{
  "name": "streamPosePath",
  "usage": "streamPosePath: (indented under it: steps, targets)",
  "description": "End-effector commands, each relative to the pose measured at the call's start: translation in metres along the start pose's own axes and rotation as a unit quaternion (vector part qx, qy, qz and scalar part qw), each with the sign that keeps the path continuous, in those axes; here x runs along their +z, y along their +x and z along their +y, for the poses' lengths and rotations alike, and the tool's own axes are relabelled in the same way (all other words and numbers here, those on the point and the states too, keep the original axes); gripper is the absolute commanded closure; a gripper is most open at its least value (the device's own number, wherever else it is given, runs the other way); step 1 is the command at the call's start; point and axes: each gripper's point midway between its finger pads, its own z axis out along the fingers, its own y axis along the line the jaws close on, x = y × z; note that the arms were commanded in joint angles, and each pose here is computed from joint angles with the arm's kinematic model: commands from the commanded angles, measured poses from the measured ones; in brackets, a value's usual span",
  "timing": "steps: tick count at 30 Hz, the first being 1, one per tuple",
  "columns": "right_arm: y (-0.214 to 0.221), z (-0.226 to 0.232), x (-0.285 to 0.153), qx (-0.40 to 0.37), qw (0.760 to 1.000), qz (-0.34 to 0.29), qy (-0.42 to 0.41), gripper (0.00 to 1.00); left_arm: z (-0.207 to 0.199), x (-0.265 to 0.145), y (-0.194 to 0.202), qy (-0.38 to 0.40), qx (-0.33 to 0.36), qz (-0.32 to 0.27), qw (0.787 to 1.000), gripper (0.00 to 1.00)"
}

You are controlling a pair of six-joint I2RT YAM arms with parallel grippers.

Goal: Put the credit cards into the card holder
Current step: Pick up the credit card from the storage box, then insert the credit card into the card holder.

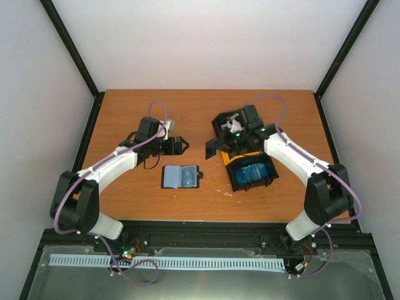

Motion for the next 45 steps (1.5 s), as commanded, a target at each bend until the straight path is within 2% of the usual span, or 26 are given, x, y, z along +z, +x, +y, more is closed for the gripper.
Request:
streamPosePath:
  steps: [1,4,9,16,22,28,36,42,45]
  targets:
    - [0.021,0.019,0.031,0.057,0.998,0.0,0.015,0.97,0.026,-0.025,0.032,-0.047,-0.08,0.015,0.996,0.18]
    - [0.043,0.011,0.056,0.085,0.995,0.009,0.048,0.97,0.041,-0.035,0.059,-0.061,-0.123,0.032,0.99,0.17]
    - [0.075,0.001,0.094,0.076,0.992,0.037,0.097,0.97,0.056,-0.041,0.094,-0.067,-0.178,0.048,0.98,0.17]
    - [0.084,-0.005,0.116,0.075,0.991,0.03,0.105,0.97,0.072,-0.038,0.123,-0.094,-0.216,0.068,0.97,0.18]
    - [0.077,0.009,0.135,-0.019,0.999,0.01,0.039,0.97,0.088,-0.032,0.13,-0.121,-0.225,0.076,0.964,0.4]
    - [0.076,0.01,0.148,-0.075,0.997,-0.007,-0.009,0.97,0.098,-0.027,0.136,-0.14,-0.219,0.081,0.962,0.48]
    - [0.074,-0.004,0.168,-0.079,0.997,-0.018,-0.014,0.97,0.102,-0.016,0.141,-0.138,-0.218,0.099,0.961,0.63]
    - [0.076,-0.02,0.169,-0.066,0.998,-0.025,0.005,0.97,0.104,-0.014,0.146,-0.14,-0.221,0.11,0.959,0.67]
    - [0.071,-0.021,0.156,-0.062,0.997,-0.051,0.01,0.97,0.105,-0.015,0.147,-0.142,-0.222,0.113,0.958,0.7]
